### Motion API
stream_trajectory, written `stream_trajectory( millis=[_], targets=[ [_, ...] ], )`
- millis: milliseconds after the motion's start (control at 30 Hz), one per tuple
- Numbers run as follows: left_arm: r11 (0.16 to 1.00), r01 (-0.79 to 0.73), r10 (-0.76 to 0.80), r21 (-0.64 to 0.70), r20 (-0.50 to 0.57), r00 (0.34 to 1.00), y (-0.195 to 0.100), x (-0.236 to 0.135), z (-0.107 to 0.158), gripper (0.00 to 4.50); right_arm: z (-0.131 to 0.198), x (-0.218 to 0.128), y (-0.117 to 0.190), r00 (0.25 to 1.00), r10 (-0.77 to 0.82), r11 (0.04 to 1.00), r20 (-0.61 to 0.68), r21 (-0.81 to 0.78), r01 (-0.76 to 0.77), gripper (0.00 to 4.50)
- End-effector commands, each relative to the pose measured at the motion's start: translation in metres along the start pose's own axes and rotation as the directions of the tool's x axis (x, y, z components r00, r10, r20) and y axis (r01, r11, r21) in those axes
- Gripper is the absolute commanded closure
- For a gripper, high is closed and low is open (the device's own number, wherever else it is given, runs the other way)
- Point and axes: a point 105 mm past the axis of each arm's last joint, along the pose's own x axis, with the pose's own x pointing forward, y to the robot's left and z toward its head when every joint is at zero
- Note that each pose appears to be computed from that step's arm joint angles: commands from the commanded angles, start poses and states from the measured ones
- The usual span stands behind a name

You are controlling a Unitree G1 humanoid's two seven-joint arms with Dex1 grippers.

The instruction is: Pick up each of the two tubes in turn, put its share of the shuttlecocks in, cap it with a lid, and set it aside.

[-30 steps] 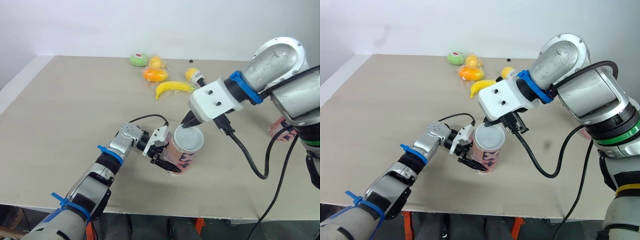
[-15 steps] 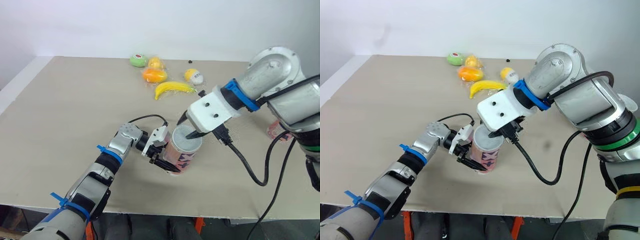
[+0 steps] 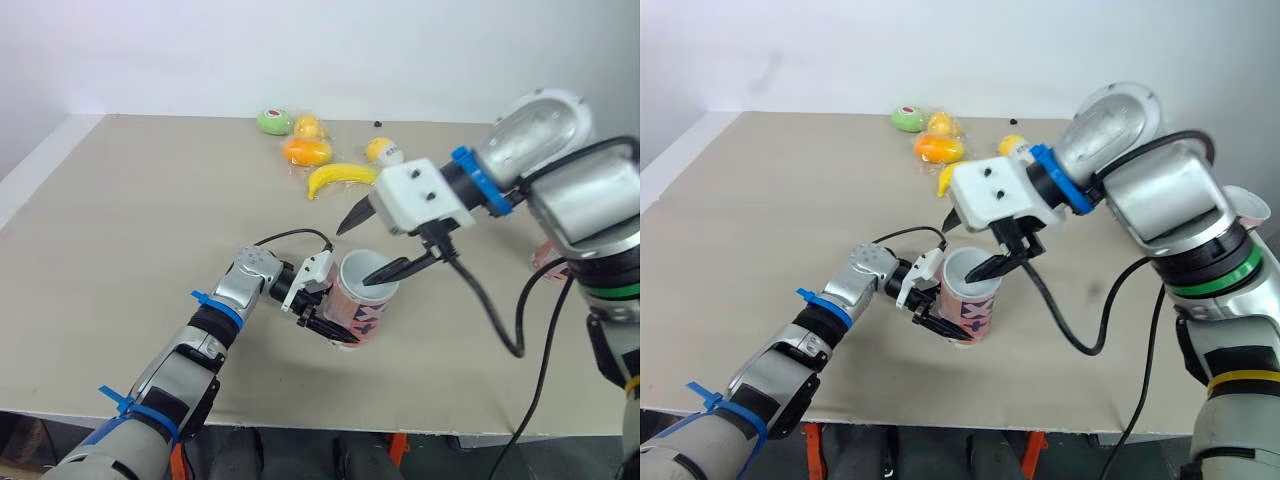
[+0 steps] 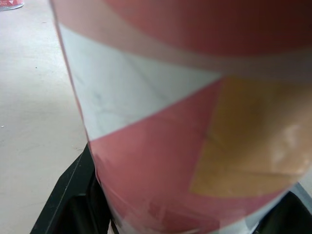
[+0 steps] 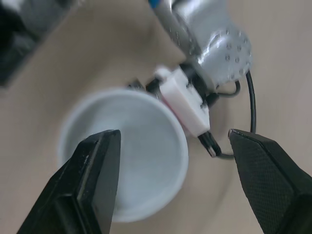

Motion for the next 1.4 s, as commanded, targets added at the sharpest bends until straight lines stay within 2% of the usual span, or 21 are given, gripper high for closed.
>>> stream_trajectory(
  millis=[33, 100, 133, 167, 233, 267, 533, 833, 933, 1033, 1133, 1167, 1200, 1233, 1300, 1400],
  targets=[
    [0.996, -0.021, 0.017, -0.084, -0.055, 0.998, -0.004, -0.005, -0.022, 1.56, 0.008, -0.014, 0.012, 0.999, 0.034, 0.999, 0.034, -0.002, -0.034, 1.47],
    [0.996, -0.021, 0.016, -0.083, -0.055, 0.998, -0.003, -0.005, -0.021, 1.56, 0.005, -0.011, 0.014, 0.998, 0.047, 0.999, 0.031, 0.005, -0.048, 2.23],
    [0.996, -0.02, 0.016, -0.082, -0.055, 0.998, -0.004, -0.005, -0.021, 1.56, 0.005, -0.009, 0.015, 0.998, 0.052, 0.999, 0.035, 0.009, -0.053, 2.85],
    [0.996, -0.02, 0.016, -0.082, -0.055, 0.998, -0.004, -0.005, -0.021, 1.56, 0.004, -0.008, 0.016, 0.998, 0.057, 0.998, 0.038, 0.012, -0.058, 3.04],
    [0.997, -0.02, 0.015, -0.081, -0.056, 0.998, -0.004, -0.005, -0.022, 1.56, 0.003, -0.004, 0.017, 0.996, 0.07, 0.997, 0.048, 0.014, -0.071, 4.09],
    [0.997, -0.02, 0.015, -0.081, -0.057, 0.998, -0.004, -0.005, -0.022, 1.56, 0.003, -0.002, 0.018, 0.995, 0.076, 0.997, 0.057, 0.017, -0.077, 4.42],
    [0.997, -0.019, 0.015, -0.08, -0.06, 0.998, -0.005, -0.006, -0.022, 1.56, -0.021, 0.033, 0.014, 0.996, 0.09, 0.994, 0.005, 0.062, -0.09, 4.42],
    [0.997, -0.023, 0.019, -0.07, -0.051, 0.999, -0.005, -0.003, -0.02, 1.56, -0.057, 0.064, 0.05, 0.955, 0.259, 0.966, -0.146, 0.049, -0.254, 4.42],
    [0.997, -0.029, 0.026, -0.067, -0.047, 0.999, -0.004, -0.003, -0.02, 1.56, -0.04, 0.051, 0.036, 0.982, 0.183, 0.982, -0.049, 0.061, -0.18, 4.42],
    [0.998, -0.04, 0.038, -0.058, -0.034, 0.999, -0.004, -0.003, -0.019, 1.56, -0.013, 0.021, 0.011, 0.994, 0.014, 0.997, 0.11, 0.08, -0.023, 4.42],
    [0.998, -0.045, 0.044, -0.05, -0.019, 0.999, -0.005, -0.002, -0.018, 1.56, -0.007, -0.01, 0.001, 0.975, -0.143, 0.981, 0.169, 0.153, 0.117, 3.64],
    [0.998, -0.046, 0.045, -0.045, -0.016, 0.999, -0.006, -0.002, -0.018, 1.56, -0.007, -0.016, 0.003, 0.97, -0.168, 0.976, 0.174, 0.168, 0.139, 3.11],
    [0.998, -0.048, 0.048, -0.04, -0.014, 0.999, -0.005, -0.002, -0.017, 1.56, -0.007, -0.023, 0.007, 0.964, -0.193, 0.969, 0.181, 0.187, 0.159, 2.9],
    [0.998, -0.05, 0.05, -0.034, -0.011, 0.999, -0.005, -0.002, -0.017, 1.56, -0.007, -0.029, 0.011, 0.958, -0.215, 0.963, 0.187, 0.201, 0.177, 2.34],
    [0.998, -0.06, 0.06, -0.015, -0.002, 0.998, -0.003, -0.003, -0.014, 1.56, -0.01, -0.04, 0.019, 0.94, -0.281, 0.941, 0.193, 0.247, 0.231, 1.69],
    [0.996, -0.082, 0.082, 0.026, 0.028, 0.996, 0.002, -0.004, -0.005, 1.56, -0.02, -0.052, 0.039, 0.9, -0.392, 0.886, 0.19, 0.343, 0.314, 0.34]
  ],
)
